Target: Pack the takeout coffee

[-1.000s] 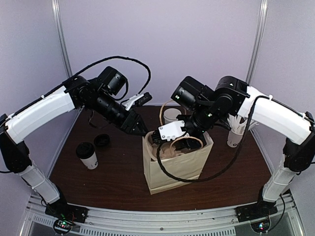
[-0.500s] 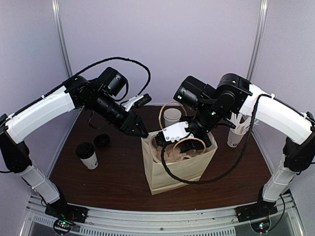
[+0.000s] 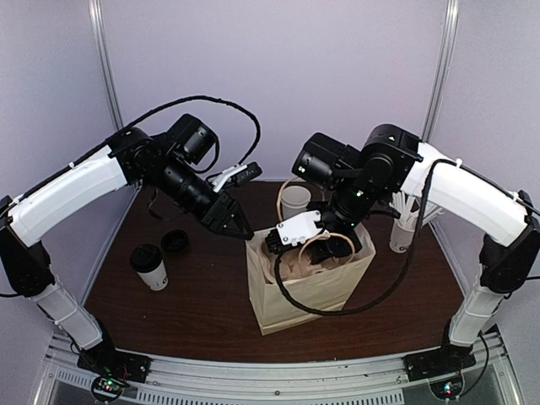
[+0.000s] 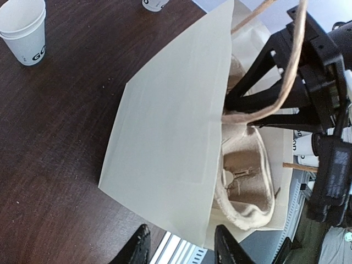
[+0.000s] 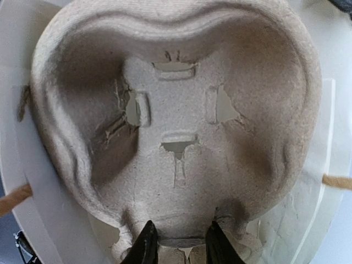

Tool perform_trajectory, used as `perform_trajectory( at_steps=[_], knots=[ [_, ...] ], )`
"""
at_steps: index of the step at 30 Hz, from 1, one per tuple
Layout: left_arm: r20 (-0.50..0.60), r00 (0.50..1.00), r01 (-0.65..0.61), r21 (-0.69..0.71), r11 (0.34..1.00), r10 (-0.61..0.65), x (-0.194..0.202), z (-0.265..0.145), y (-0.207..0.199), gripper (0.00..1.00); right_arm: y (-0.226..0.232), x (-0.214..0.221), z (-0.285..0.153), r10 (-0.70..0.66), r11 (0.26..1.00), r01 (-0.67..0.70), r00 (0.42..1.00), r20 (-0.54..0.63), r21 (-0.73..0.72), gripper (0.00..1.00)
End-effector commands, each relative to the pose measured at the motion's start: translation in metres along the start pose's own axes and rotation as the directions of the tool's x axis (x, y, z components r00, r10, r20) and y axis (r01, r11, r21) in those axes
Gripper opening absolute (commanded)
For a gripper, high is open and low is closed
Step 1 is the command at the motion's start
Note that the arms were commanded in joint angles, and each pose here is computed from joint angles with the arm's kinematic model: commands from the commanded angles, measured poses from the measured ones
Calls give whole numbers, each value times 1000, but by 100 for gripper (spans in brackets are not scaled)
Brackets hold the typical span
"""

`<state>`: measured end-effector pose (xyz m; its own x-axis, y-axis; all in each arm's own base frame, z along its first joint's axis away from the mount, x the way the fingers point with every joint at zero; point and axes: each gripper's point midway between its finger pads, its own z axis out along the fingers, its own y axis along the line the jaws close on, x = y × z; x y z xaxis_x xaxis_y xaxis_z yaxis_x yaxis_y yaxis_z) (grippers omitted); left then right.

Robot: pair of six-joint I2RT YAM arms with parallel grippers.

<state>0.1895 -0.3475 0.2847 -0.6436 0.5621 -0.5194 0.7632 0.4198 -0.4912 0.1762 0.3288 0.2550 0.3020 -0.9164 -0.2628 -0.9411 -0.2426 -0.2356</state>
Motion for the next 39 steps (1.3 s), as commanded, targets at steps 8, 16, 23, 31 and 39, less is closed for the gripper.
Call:
perform_trajectory(
  at_steps=[8, 16, 23, 31, 39],
  knots=[
    [51, 998, -51, 44, 998, 48, -16, 3, -8, 41, -7, 7, 23, 13, 999, -16, 994, -105, -32, 13],
    [66, 996, -54, 23, 998, 52, -18, 5, -3, 42, 6, 16, 55, 15, 990, -41, 982, -186, -138, 15],
    [71, 996, -58, 10, 998, 57, -17, 3, -2, 42, 6, 18, 74, 25, 988, -53, 982, -189, -144, 18],
    [70, 996, -60, 2, 998, 60, -15, 4, 0, 43, 11, 20, 85, 22, 985, -53, 982, -188, -162, 21],
    [72, 995, -63, -5, 998, 63, -16, 4, 1, 43, 15, 31, 85, 33, 981, -80, 967, -253, -178, 21]
  ],
)
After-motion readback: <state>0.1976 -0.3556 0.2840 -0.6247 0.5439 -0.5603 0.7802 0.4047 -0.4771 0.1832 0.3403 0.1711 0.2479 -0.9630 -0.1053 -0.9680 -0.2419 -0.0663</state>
